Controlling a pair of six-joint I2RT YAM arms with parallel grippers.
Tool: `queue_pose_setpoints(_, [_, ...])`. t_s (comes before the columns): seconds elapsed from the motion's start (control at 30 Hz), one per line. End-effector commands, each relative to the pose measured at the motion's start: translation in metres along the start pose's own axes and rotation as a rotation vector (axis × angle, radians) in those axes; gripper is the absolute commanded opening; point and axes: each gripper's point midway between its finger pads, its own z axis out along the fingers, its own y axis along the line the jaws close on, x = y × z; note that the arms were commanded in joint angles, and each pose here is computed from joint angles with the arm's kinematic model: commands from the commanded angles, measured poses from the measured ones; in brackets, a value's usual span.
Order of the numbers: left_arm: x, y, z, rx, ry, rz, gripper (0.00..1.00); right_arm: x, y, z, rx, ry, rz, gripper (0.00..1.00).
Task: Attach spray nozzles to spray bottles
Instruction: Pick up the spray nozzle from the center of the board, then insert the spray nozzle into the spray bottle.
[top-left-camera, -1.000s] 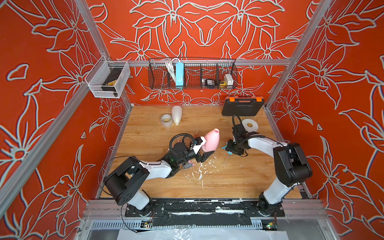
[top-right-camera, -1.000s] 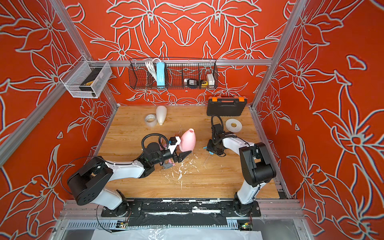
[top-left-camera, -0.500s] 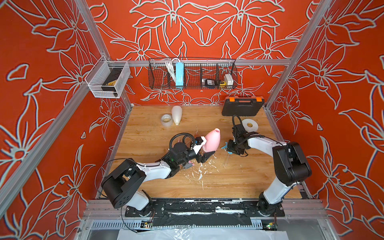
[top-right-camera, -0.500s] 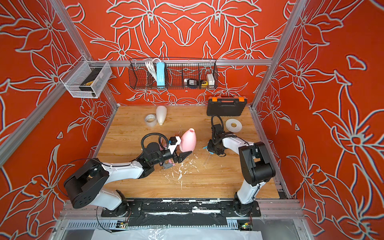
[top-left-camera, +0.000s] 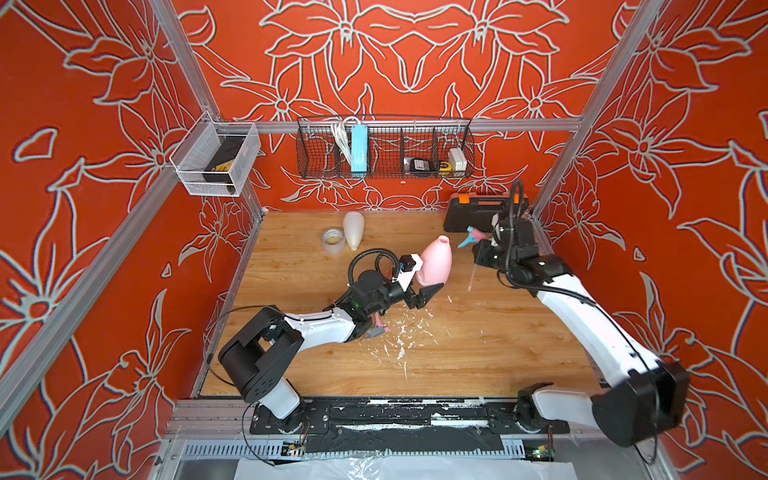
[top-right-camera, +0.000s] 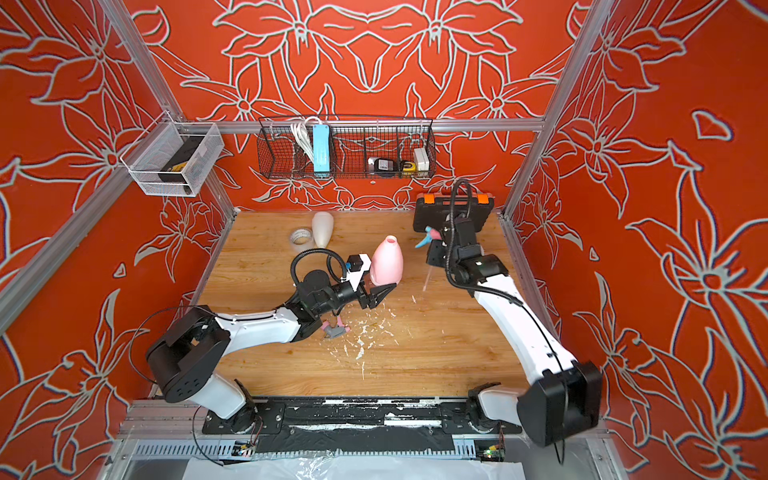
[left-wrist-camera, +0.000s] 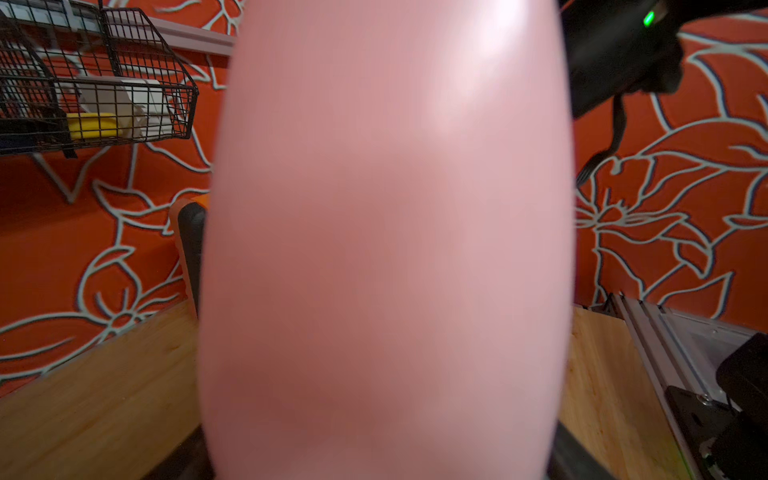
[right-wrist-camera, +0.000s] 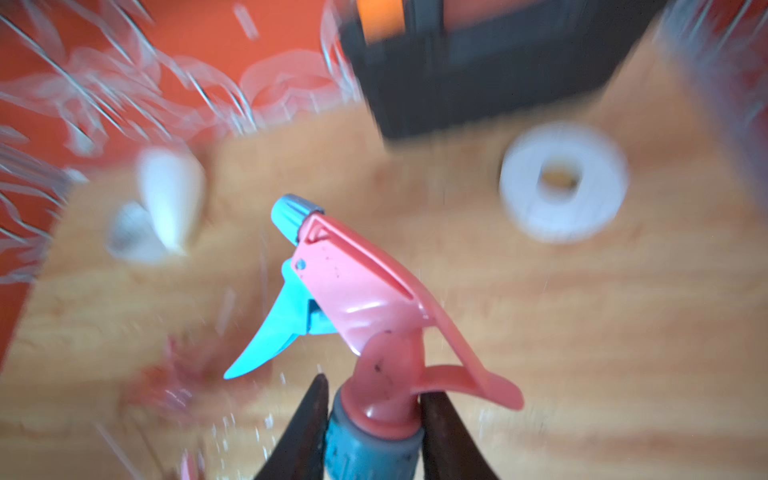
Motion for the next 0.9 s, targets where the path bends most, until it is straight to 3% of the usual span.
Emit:
queue_pose_setpoints(0.0, [-0.007,-0.011,0.008,0.045,-0.121,0.001,0.56,-0.052,0.003,-0.033,0.041,-0.215,-0.153,0.3])
queue_pose_setpoints(0.1, [-0.002,-0.011,0.022,0.061,-0.155,0.008,0.55,-0.083,0.025,-0.059,0.003,-0.345,-0.249,0.31])
queue_pose_setpoints(0.3, [0.009,-0.006,0.041,0.068,-0.153,0.017,0.55,-0.118,0.084,-0.093,-0.173,-0.445,-0.363,0.32])
queue_pose_setpoints(0.6, [0.018,-0.011,0.057,0.141,-0.143,-0.019,0.55,-0.129,0.131,-0.078,-0.367,-0.48,-0.363,0.32])
queue_pose_setpoints(0.87, [0.024,-0.001,0.058,0.142,-0.128,-0.036,0.55,-0.134,0.143,-0.076,-0.407,-0.49,-0.364,0.32])
